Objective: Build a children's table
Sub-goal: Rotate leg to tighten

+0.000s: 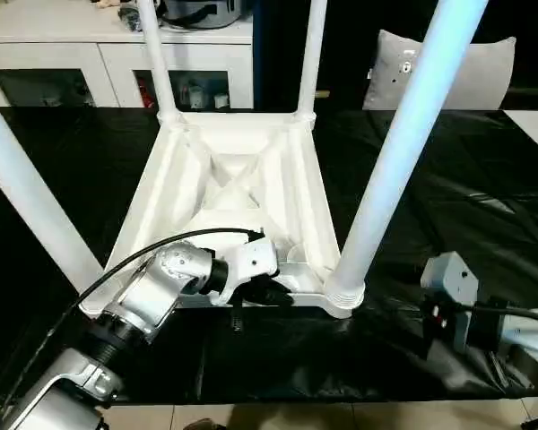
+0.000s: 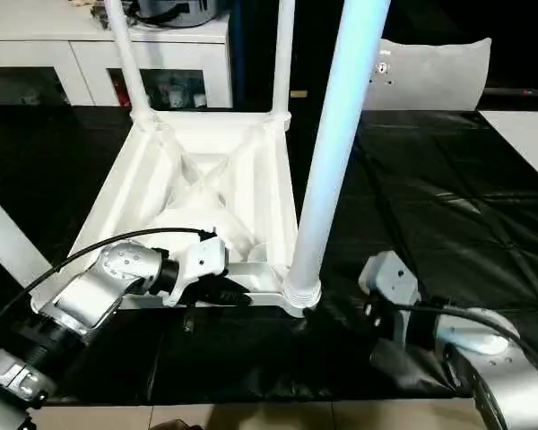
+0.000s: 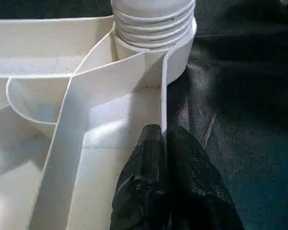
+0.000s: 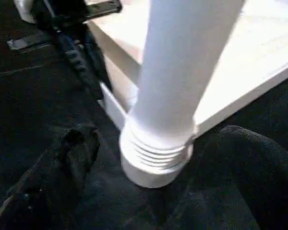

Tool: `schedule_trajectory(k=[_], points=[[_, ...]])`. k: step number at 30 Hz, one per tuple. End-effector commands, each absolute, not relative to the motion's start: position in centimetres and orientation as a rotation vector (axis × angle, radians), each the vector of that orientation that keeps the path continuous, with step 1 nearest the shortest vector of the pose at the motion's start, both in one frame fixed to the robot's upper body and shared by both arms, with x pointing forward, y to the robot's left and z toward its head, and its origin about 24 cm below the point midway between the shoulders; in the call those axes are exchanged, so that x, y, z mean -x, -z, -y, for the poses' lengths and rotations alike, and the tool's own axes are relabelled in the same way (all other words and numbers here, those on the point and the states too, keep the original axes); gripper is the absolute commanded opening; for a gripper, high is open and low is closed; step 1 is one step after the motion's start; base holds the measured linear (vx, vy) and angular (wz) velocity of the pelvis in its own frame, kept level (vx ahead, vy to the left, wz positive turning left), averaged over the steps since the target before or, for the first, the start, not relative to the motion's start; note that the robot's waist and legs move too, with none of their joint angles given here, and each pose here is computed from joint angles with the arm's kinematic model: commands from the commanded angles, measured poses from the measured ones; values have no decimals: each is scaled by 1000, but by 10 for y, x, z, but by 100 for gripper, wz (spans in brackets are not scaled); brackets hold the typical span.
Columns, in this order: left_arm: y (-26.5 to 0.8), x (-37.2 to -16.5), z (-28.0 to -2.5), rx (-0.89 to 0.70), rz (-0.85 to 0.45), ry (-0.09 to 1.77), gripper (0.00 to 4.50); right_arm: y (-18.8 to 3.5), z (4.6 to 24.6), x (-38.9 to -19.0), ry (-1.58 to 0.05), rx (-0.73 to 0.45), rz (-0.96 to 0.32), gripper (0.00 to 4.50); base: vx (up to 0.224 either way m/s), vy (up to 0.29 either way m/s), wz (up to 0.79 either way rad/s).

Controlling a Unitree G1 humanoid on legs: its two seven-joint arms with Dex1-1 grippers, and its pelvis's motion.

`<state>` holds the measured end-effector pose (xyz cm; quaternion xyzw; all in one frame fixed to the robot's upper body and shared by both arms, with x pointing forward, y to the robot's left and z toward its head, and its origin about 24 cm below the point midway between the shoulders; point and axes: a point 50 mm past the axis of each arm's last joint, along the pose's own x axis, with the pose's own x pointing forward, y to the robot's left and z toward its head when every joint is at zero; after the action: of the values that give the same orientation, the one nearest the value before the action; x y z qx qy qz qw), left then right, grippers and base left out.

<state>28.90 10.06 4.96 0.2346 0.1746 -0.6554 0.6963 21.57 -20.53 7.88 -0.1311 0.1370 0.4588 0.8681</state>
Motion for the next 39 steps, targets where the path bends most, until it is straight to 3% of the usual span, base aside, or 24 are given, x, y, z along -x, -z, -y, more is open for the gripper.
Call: schedule_trajectory(k=[1,9,21,28,33,39], points=[[-47,-290,-111,-582,-414,1440,8,-82,208,-220,-937,284,-273,450,0,0,0],[-56,-279,-108,-580,-367,1597,0,-80,203,-227,-1065,191,-287,420,0,0,0],[-55,-278,-104,-601,-367,1643,0,-72,190,-247,-1242,19,-339,306,0,0,0],[-53,-276,-104,-597,-380,1646,0,-66,186,-253,-1285,4,-370,250,0,0,0],[-53,-277,-105,-596,-390,1644,0,-65,182,-252,-1321,-27,-379,214,0,0,0],[-54,-276,-102,-505,-391,1610,0,-61,173,-245,-1302,-53,-377,205,0,0,0]])
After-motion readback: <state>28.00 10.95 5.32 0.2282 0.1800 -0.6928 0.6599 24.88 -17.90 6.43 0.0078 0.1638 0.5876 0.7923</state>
